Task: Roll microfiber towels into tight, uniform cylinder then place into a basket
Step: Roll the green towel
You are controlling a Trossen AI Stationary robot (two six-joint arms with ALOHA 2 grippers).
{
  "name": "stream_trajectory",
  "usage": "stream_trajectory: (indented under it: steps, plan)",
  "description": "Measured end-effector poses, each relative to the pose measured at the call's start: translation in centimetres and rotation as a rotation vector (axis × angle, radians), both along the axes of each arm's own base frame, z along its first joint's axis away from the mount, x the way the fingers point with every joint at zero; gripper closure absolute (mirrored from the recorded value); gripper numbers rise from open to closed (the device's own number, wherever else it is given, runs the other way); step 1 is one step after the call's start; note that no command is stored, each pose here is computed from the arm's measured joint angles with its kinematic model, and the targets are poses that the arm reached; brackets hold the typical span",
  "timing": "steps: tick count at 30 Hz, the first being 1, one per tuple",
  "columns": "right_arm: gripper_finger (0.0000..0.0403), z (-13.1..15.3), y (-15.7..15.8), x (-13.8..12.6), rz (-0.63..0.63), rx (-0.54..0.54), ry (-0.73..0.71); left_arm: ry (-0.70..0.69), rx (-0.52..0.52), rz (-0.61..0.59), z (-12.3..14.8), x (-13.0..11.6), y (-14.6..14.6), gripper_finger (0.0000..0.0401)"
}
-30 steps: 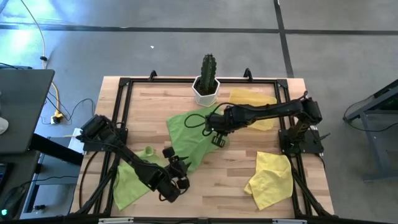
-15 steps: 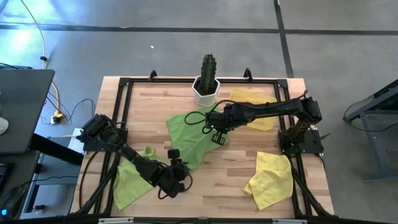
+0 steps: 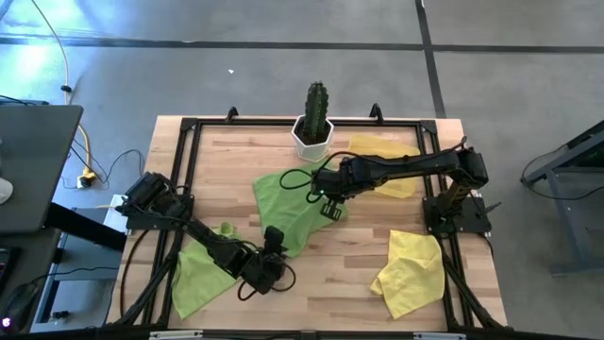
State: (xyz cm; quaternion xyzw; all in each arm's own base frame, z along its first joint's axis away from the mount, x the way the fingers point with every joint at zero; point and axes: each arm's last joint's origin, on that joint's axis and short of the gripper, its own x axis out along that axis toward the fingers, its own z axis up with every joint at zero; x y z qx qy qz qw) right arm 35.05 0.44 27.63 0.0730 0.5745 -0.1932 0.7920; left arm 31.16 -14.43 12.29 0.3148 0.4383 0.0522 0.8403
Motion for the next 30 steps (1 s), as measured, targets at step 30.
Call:
stream_trajectory:
  steps: [30]
  plan:
    - [0.0403, -0.1, 1.0, -0.1, 0.053, -0.007, 0.01, -0.264, -0.132, 0.179, 1.1, -0.5, -2.4, 0.0398]
